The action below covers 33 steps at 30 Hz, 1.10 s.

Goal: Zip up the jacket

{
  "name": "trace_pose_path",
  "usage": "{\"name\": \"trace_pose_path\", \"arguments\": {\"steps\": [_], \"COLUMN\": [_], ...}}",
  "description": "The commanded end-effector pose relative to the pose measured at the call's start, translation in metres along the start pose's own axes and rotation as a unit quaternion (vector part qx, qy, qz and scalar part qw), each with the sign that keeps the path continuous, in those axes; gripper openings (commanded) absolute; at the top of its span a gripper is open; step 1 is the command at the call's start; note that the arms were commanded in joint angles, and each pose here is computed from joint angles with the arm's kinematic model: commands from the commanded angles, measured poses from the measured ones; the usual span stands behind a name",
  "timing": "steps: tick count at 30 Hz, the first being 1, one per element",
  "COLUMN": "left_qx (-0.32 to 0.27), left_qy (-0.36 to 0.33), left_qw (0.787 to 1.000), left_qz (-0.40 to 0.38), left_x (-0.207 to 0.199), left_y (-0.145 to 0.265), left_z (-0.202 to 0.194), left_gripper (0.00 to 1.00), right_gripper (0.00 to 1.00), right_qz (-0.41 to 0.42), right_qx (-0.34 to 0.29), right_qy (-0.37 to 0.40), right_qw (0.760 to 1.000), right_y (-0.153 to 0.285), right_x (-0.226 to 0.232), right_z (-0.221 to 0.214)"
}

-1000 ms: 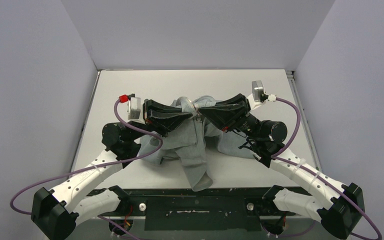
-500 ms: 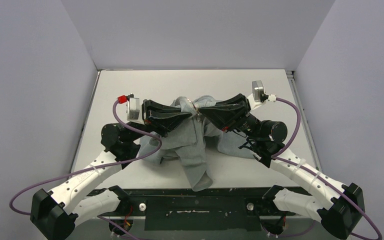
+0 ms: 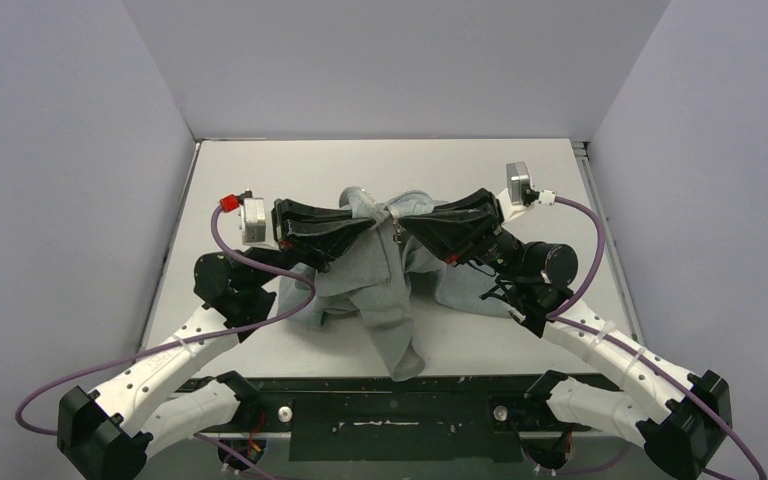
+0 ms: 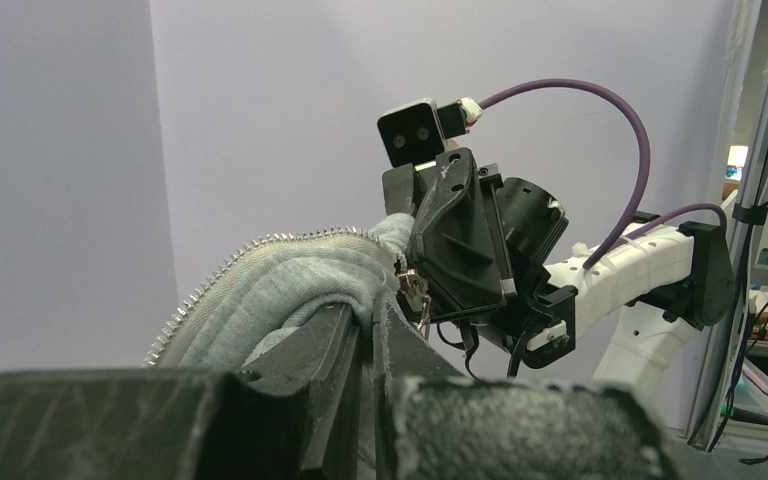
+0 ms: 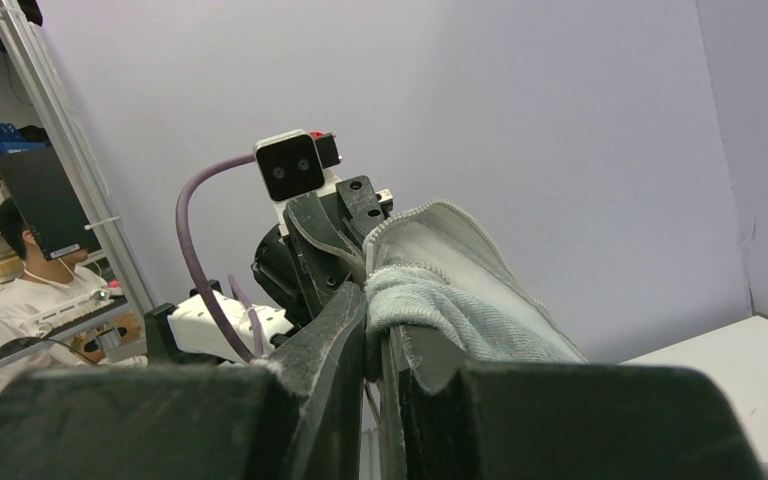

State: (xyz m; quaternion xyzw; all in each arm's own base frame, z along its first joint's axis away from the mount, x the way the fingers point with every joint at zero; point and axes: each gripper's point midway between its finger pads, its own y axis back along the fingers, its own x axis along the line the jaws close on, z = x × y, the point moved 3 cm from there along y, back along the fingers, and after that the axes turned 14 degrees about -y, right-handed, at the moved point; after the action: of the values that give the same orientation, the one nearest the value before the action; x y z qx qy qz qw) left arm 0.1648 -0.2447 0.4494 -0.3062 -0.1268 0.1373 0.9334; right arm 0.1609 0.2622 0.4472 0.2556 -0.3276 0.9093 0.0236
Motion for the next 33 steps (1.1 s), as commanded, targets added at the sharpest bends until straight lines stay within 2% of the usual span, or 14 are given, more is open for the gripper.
{"name": "trace_pose_path", "arguments": {"steps": [1, 20, 28, 33], "left_qx": [-0.039, -0.021, -0.055, -0.054], "left_qy": [-0.024, -0.012, -0.026, -0.026], "left_qw": [0.999, 0.999, 0.998, 0.998], "left_qz": [-0.011, -0.039, -0.012, -0.016], "left_x": [-0.003, -0.008, -0.006, -0.007], "left_y": [-0.007, -0.009, -0.003, -0.002], "left_z": [0.022, 0.01, 0.024, 0.024], "left_gripper": [0.0, 0.0, 0.0, 0.0], "right_gripper": [0.0, 0.0, 0.0, 0.0], "right_qz": [0.065, 0.06, 0.052, 0.052], "right_qx": [-0.033, -0.038, -0.039, -0.038], "right_qy": [0.043, 0.041, 0.044, 0.043], "right_qw": [0.996, 0.997, 0.997, 0.997], "right_y": [-0.007, -0.008, -0.006, -0.007], "right_x": [0.039, 0.033, 0.03, 0.029], "right_z": [0.028, 0.028, 0.029, 0.029]}}
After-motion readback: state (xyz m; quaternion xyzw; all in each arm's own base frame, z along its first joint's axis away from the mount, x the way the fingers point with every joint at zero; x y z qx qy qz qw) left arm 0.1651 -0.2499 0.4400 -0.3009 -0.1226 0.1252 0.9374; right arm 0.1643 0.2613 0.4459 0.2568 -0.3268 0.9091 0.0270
